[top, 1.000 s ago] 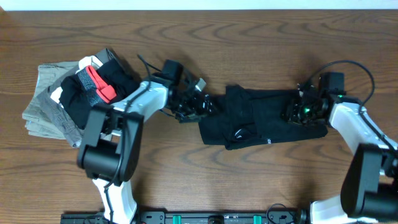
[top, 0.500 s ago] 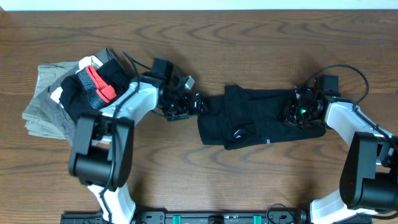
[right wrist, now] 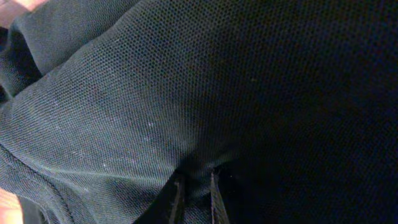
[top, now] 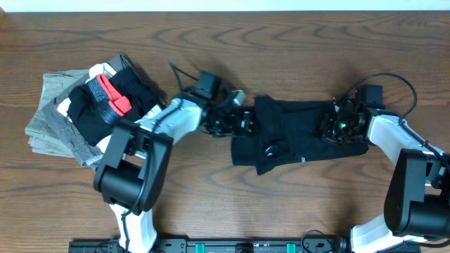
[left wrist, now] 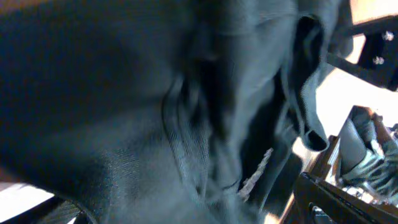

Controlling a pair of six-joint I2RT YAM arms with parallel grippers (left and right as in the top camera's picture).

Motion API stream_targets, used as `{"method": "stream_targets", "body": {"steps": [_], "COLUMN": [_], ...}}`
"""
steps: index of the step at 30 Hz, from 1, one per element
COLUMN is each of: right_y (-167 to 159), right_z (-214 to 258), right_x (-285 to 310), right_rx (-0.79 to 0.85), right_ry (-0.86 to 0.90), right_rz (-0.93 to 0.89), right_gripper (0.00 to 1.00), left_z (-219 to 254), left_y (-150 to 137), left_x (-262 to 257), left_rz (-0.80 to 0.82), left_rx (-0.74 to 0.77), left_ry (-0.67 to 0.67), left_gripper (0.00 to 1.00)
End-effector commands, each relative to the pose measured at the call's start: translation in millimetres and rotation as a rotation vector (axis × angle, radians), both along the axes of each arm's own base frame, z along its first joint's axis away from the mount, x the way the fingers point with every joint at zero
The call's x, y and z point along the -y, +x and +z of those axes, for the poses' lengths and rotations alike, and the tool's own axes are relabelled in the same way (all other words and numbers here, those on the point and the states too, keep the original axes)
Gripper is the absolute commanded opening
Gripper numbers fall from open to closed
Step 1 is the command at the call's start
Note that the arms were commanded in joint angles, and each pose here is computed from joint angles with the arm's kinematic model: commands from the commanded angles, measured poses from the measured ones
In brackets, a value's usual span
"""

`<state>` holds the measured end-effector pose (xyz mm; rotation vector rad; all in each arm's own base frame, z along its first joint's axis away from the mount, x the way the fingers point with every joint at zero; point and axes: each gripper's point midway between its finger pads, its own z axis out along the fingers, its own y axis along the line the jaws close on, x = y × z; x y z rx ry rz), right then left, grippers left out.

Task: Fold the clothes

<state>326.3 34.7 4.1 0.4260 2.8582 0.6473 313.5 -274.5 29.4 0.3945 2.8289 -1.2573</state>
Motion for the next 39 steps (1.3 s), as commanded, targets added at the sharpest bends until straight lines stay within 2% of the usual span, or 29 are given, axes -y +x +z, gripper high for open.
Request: {"method": "stream_targets", "body": {"steps": [1,5,6,8,10,12,14,15,20,28,34,39], "right_y": [-16.5,-19.6,-20.4,-21.0,-21.0,-21.0,-20.2,-19.1,-9.1,6.9,3.3,-3.9], "right_z": [-22.4,-23.5,-24.1,-24.5,-24.5,-24.4,-23.6,-22.0,6.6,106.6,130.9,122.3], "right_x": [-0.6,0.9,2.1,2.8,3.0,3.1,3.4,3.8,4.4,9.3,8.7,8.1], "right_rx": [-0.087,-0.101,-0.105,-0.107,-0.108,-0.107,-0.104,-0.099,-0.002,0.311,0.372,0.323], "right_ry": [-0.031,-0.041,-0.048,-0.052,-0.053,-0.053,-0.053,-0.052,-0.062,-0.099,-0.096,-0.092], "right_rz": [-0.001,-0.002,-0.003,-0.003,-0.004,-0.004,-0.005,-0.006,0.022,0.000,-0.025,-0.022], "right_gripper": [0.15,0.15,0.15,0.15,0.15,0.15,0.15,0.15,0.14,0.17,0.17,0.16], "left_z": [-45.5,-49.9,-50.1,-51.4,-50.9,-48.5,-43.0,-38.5,2.2,91.2,140.5,142.0], "left_y": [-23.0,-24.7,-25.6,-26.9,-27.6,-26.4,-23.1,-21.2,-7.0,6.9,9.4,-8.4], "left_x": [1.7,11.9,13.7,14.8,15.3,13.8,9.5,6.4,-27.0,-94.7,-74.9,-28.9], "left_rz": [0.016,0.016,0.011,0.006,0.004,0.009,0.021,0.030,0.032,-0.045,-0.117,-0.215], "left_rx": [-0.073,-0.035,-0.030,-0.021,-0.024,-0.025,-0.025,-0.028,0.020,0.218,0.335,0.393], "left_ry": [0.146,0.186,0.188,0.200,0.197,0.196,0.196,0.198,0.236,0.489,0.512,0.478], "left_gripper": [0.98,0.99,0.97,0.80,0.48,0.25,0.10,0.06,0.06,0.06,0.06,0.06]}}
